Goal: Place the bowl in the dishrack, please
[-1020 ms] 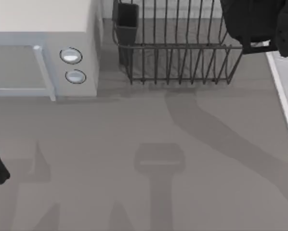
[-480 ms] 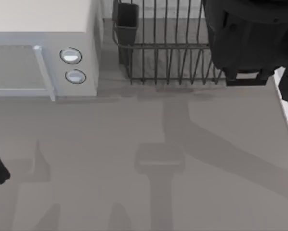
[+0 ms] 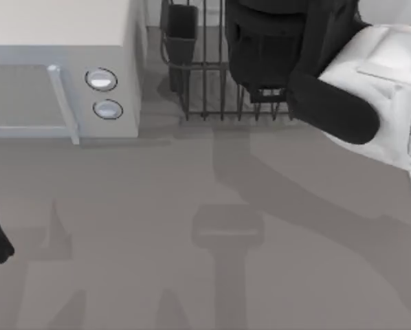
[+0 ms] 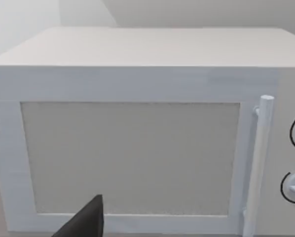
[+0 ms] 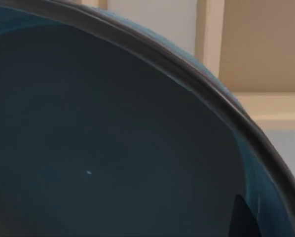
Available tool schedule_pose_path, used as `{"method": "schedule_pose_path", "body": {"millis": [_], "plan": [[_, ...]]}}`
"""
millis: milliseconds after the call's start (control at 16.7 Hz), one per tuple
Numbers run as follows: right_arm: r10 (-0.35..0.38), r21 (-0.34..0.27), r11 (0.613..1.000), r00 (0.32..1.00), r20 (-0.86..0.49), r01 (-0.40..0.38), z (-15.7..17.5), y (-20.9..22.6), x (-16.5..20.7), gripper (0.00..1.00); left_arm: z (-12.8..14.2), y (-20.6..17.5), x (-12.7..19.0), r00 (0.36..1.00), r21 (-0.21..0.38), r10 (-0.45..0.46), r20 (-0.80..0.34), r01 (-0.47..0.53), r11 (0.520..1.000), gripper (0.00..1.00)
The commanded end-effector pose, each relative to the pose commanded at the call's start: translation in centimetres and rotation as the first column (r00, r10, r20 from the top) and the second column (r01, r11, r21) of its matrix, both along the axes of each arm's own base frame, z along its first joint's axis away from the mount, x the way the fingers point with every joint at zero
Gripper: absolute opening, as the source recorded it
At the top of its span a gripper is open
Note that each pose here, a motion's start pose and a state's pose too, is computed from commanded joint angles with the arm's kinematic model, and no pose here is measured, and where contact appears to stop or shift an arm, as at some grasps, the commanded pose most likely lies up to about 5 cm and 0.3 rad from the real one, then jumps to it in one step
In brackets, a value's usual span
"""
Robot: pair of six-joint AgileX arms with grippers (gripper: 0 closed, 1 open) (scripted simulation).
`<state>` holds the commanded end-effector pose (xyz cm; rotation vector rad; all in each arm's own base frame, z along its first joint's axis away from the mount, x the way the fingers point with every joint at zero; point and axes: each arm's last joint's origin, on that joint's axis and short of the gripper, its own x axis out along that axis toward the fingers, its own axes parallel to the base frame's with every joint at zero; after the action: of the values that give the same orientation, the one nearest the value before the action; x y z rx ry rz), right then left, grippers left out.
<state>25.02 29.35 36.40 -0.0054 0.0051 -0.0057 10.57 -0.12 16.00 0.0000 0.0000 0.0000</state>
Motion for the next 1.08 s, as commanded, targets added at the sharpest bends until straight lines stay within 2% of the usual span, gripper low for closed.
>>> {"method": "schedule_pose_path", "body": {"millis": [300, 480, 600, 840, 1080], "plan": [[-0.001, 0.026, 1.000, 1.000, 0.019, 0.001, -8.6, -0.4, 8.7, 0.00, 0.0, 0.0, 0.0, 1.000, 0.000, 0.000, 0.000, 0.000, 1.000, 1.00], [-0.004, 0.015, 1.000, 1.000, 0.013, 0.004, -13.0, -2.3, 12.2, 0.00, 0.0, 0.0, 0.0, 1.000, 0.000, 0.000, 0.000, 0.000, 1.000, 1.00], [-0.004, 0.006, 1.000, 1.000, 0.006, 0.004, -14.4, -3.1, 13.2, 0.00, 0.0, 0.0, 0.0, 1.000, 0.000, 0.000, 0.000, 0.000, 1.000, 1.00], [-0.004, 0.005, 1.000, 1.000, 0.005, 0.004, -14.5, -3.1, 13.2, 0.00, 0.0, 0.0, 0.0, 1.000, 0.000, 0.000, 0.000, 0.000, 1.000, 1.00], [-0.004, 0.005, 1.000, 1.000, 0.005, 0.004, -14.5, -3.1, 13.2, 0.30, 0.0, 0.0, 0.0, 1.000, 0.000, 0.000, 0.000, 0.000, 1.000, 1.00]]}}
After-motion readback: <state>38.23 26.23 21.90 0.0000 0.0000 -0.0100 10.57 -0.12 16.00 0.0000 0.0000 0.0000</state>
